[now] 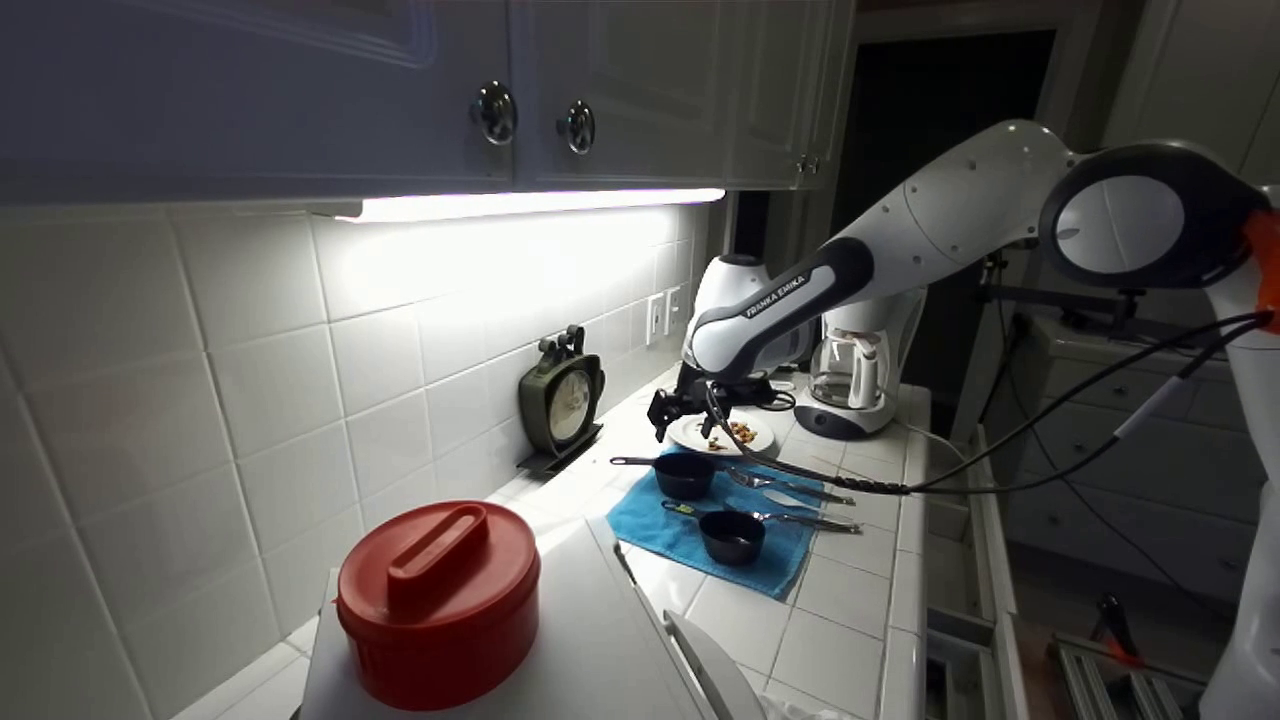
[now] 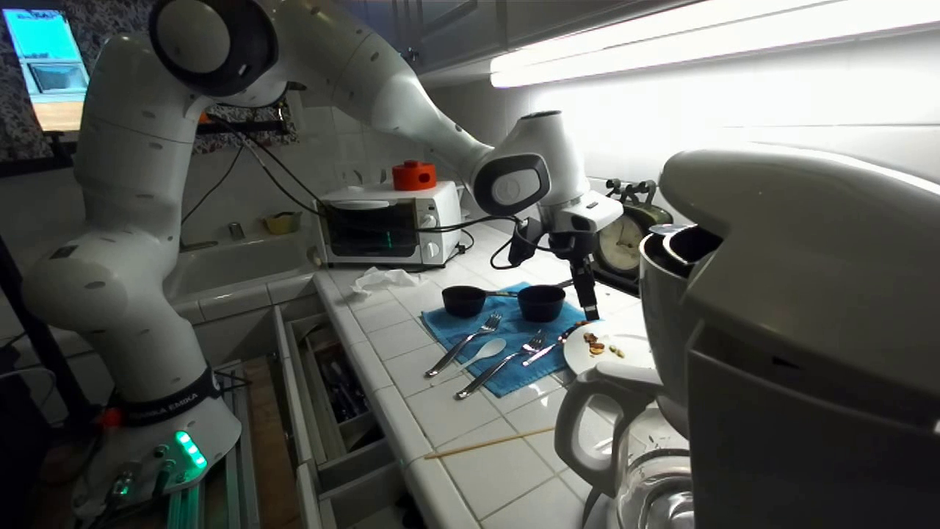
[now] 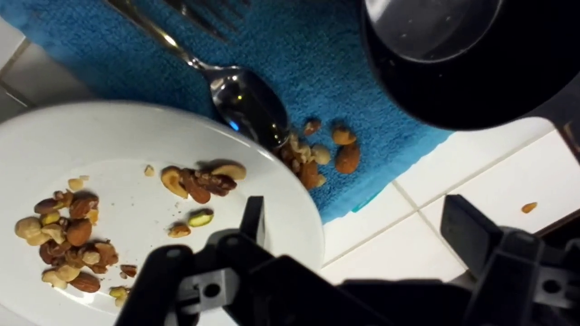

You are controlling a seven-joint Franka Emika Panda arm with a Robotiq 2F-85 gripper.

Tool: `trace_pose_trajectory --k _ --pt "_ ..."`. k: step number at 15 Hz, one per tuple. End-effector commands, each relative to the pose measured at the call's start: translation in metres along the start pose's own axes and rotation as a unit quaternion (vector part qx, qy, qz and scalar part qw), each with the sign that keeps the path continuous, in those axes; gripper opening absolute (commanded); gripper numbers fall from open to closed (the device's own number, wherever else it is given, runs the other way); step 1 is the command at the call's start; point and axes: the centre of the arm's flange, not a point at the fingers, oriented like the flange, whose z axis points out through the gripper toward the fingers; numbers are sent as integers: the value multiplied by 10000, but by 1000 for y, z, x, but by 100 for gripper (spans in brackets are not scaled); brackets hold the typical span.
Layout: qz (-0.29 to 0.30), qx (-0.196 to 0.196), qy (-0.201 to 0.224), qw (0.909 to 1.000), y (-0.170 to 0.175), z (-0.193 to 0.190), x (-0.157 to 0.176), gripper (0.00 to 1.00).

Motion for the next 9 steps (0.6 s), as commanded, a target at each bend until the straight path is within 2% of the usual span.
trace_pose_trajectory --k 1,3,6,7,9 --pt "410 42 -211 9989 -7 3 9 100" --pt "489 -3 -318 9983 -8 5 9 99" --pt "575 -68 -449 9973 -10 11 7 86" --pt "586 -86 -484 9971 -11 13 7 74" --pt "613 -105 -507 9968 -13 17 7 62"
